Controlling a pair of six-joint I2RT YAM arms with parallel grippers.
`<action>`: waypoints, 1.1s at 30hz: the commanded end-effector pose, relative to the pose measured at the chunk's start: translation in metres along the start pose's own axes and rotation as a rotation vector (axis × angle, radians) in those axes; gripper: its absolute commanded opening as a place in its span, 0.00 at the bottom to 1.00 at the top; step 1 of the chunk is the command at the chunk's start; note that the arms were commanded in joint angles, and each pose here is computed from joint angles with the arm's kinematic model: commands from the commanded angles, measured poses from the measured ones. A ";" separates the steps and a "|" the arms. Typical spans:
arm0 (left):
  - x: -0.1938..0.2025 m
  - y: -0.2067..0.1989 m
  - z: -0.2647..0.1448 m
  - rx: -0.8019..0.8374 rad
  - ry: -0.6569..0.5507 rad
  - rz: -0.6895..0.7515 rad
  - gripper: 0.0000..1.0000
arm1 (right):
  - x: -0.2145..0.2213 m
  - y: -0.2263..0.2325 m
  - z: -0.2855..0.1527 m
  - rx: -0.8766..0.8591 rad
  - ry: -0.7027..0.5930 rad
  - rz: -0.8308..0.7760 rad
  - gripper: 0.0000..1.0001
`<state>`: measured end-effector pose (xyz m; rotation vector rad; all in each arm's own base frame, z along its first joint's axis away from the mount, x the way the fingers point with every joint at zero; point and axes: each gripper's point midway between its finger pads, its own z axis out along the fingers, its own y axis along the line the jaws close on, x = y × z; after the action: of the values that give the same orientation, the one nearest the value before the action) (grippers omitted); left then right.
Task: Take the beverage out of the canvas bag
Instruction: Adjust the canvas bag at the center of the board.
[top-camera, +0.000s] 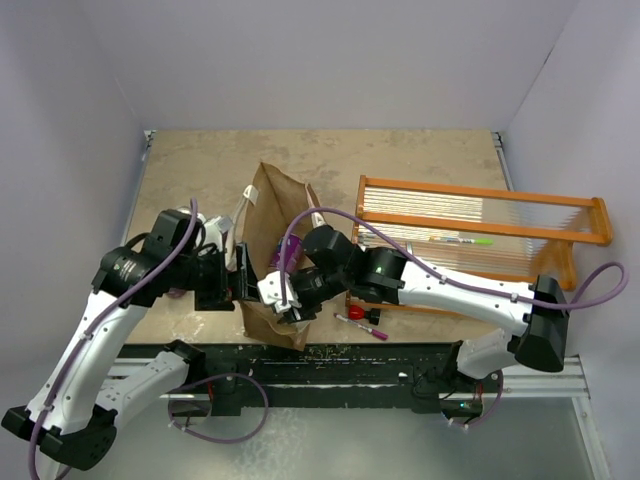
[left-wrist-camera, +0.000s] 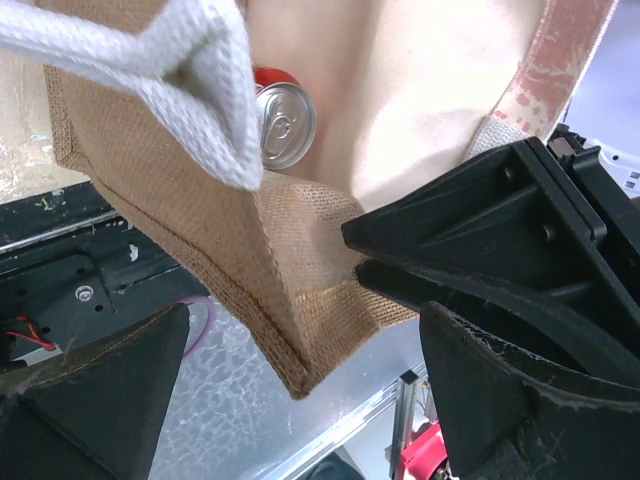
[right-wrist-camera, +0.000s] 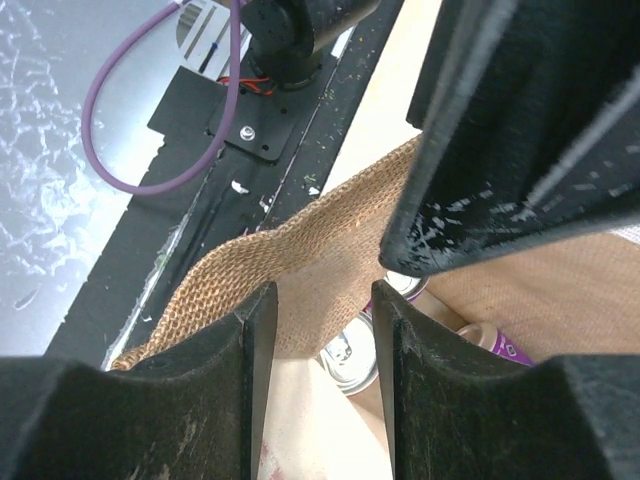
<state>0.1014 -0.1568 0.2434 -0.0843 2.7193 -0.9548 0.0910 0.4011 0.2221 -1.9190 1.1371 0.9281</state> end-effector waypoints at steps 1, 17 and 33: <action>0.000 0.000 0.000 0.001 0.005 0.021 0.99 | 0.029 0.017 0.011 -0.075 0.079 -0.018 0.45; 0.022 0.039 0.026 -0.076 0.117 0.082 0.70 | -0.028 -0.092 -0.071 0.623 -0.251 0.628 0.59; 0.000 0.031 0.031 -0.055 0.089 0.198 0.63 | 0.079 -0.154 -0.053 1.215 0.052 1.251 0.51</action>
<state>0.1003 -0.1538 0.1963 0.1195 2.8307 -0.8892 0.2573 0.3952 0.2314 -0.3369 2.1588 0.5943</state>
